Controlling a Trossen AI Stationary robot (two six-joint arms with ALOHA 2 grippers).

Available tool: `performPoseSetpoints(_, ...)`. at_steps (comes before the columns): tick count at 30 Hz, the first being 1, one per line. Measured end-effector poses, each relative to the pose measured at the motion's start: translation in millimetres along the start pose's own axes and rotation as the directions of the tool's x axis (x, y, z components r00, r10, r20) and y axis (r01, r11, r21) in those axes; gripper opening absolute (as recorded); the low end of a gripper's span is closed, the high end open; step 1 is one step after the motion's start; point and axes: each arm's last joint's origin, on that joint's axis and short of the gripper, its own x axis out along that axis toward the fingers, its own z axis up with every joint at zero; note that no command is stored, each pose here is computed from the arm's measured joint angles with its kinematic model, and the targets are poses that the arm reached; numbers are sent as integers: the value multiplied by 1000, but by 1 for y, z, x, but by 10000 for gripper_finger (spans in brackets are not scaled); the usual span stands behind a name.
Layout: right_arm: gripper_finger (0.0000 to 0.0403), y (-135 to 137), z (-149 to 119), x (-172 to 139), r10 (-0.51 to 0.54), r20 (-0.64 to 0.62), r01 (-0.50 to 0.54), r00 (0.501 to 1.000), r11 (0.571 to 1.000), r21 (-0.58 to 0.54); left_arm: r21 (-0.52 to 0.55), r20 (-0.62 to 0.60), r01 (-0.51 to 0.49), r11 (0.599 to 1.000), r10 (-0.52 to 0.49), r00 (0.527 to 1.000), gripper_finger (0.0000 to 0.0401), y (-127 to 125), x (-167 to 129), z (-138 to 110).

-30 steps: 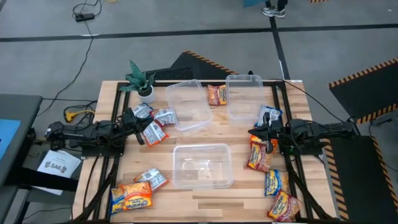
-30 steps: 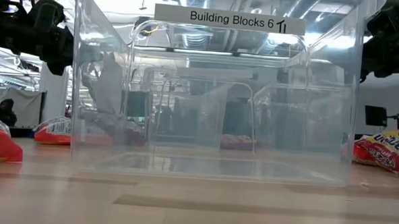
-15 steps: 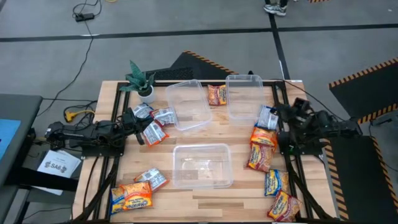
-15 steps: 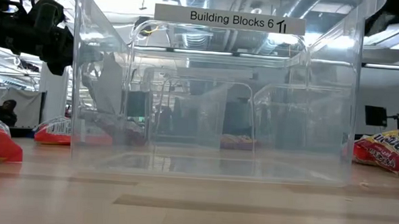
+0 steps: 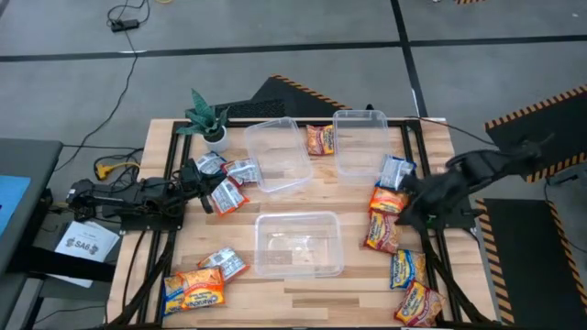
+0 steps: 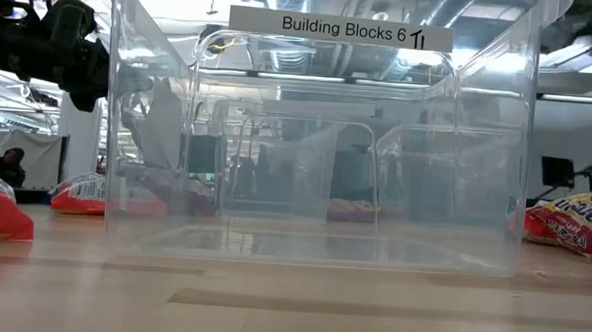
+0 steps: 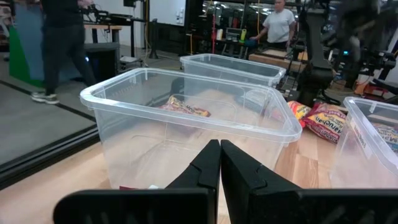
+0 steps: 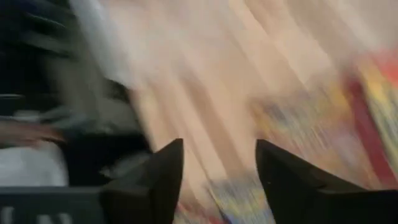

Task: Sort Maruchan noodles
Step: Put the middle right red bag into the top right transparent bin

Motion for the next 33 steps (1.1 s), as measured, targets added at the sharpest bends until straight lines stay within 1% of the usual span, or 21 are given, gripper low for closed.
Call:
performPoseSetpoints(1,243,-2,-3,6,-83,-45,87,996,993,81,0,0,0,1000,0,1000,0,0,0,0)
performPoseSetpoints(2,247,-3,-6,12,-147,-83,158,986,975,157,0,0,0,1000,0,1000,0,0,0,0)
performPoseSetpoints(3,249,-3,-9,17,-203,-112,223,973,948,226,0,0,0,1000,0,1000,0,0,0,0)
performPoseSetpoints(5,250,-3,-13,30,-302,-145,334,942,878,342,0,0,0,1000,0,1000,0,0,0,0)
performPoseSetpoints(6,249,-2,-14,36,-338,-143,367,930,845,388,0,0,0,1000,0,1000,0,0,0,0)
performPoseSetpoints(9,249,1,-18,51,-391,-102,385,915,769,510,0,0,0,1000,0,1000,0,0,0,0)
performPoseSetpoints(12,249,-2,-24,69,-431,-112,404,896,684,607,0,0,0,1000,0,1000,0,0,0,0)
performPoseSetpoints(14,249,-5,-28,79,-439,-111,399,891,645,652,0,0,0,1000,0,1000,0,0,0,0)
performPoseSetpoints(16,249,-11,-31,89,-448,-93,383,889,617,687,0,0,0,1000,0,1000,0,0,0,0)
performPoseSetpoints(19,249,-17,-33,99,-437,-60,342,898,605,718,0,0,0,1000,0,1000,0,0,0,0)
performPoseSetpoints(22,249,-27,-36,106,-471,-60,365,880,590,720,0,0,0,1000,0,1000,0,0,0,0)
performPoseSetpoints(24,249,-33,-37,111,-479,-28,343,877,584,736,0,0,0,1000,0,1000,0,0,0,0)
performPoseSetpoints(30,246,-43,-39,124,-456,-1,309,890,602,736,0,0,0,1000,0,1000,0,0,0,0)
performPoseSetpoints(32,233,-44,-40,127,-442,11,294,897,613,733,0,0,0,1000,0,1000,0,0,0,0)
performPoseSetpoints(33,221,-43,-39,127,-440,12,294,898,620,727,0,0,0,1000,0,1000,0,0,0,0)
